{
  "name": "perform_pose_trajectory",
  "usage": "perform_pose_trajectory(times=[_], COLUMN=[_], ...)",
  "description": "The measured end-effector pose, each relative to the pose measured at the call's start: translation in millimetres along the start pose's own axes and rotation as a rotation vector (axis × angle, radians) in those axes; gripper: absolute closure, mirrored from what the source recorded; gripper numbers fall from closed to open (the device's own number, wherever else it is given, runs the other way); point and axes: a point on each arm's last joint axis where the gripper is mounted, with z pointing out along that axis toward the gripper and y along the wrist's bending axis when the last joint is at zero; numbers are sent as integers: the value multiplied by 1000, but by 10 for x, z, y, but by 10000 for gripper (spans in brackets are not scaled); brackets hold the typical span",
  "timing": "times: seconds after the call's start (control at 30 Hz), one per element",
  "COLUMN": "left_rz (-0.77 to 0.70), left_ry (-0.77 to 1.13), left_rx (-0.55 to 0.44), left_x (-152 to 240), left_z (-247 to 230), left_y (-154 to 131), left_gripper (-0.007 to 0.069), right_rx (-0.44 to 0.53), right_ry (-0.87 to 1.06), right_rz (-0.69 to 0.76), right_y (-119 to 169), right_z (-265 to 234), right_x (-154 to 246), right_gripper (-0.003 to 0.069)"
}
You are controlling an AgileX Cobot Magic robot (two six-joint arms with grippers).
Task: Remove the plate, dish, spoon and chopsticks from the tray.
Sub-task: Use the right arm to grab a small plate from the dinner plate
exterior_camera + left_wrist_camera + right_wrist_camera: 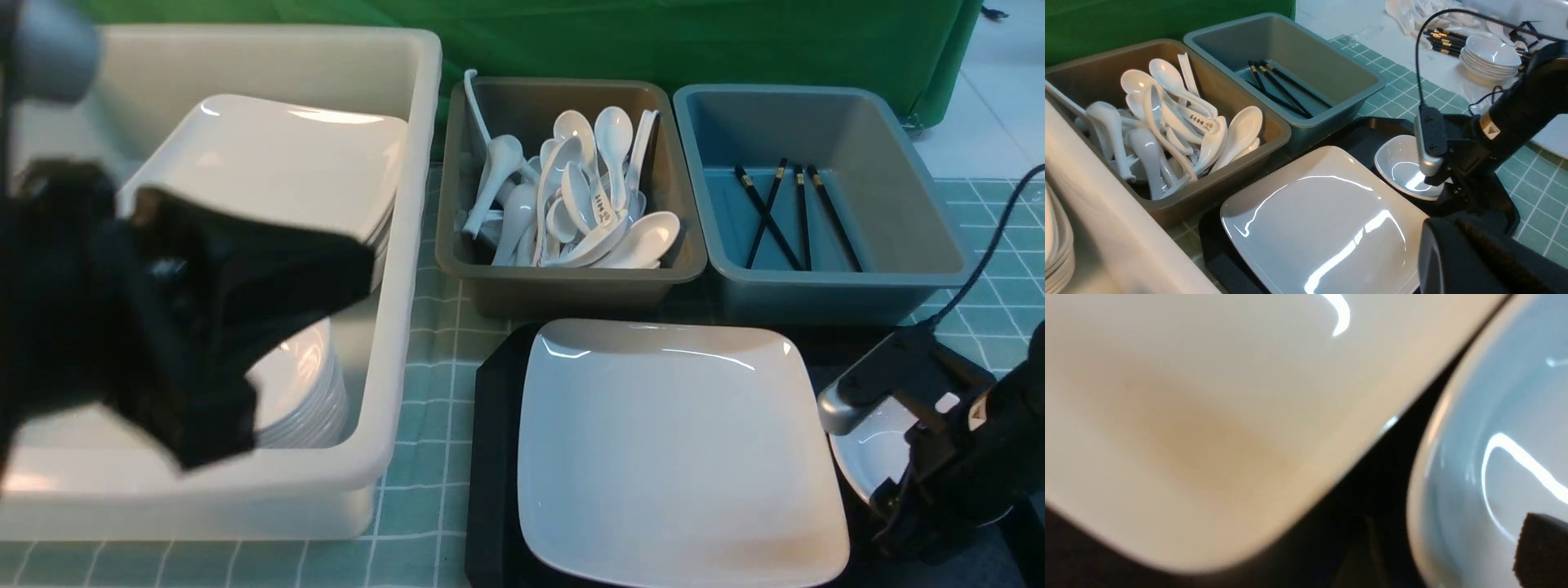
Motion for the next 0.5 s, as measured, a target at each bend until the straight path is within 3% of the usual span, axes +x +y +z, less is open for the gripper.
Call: perform_pose_trajectory(times=[0.2, 0.4, 0.5], left_rz=[49, 78, 79], left_ry=[-44, -77, -71], left_rx=[-20, -33, -28], left_x=[86, 78, 85], left_z=[-205, -307, -310], left_y=[-67, -99, -104], left_gripper=[615, 616, 616], right_rx=[17, 19, 14], right_ry=[-27, -34, -24], right_rz=[-42, -68, -83], right_y=[-36, -20, 8], right_z=[145, 138, 59], right_x=[-62, -93, -86], right_gripper=[208, 378, 410])
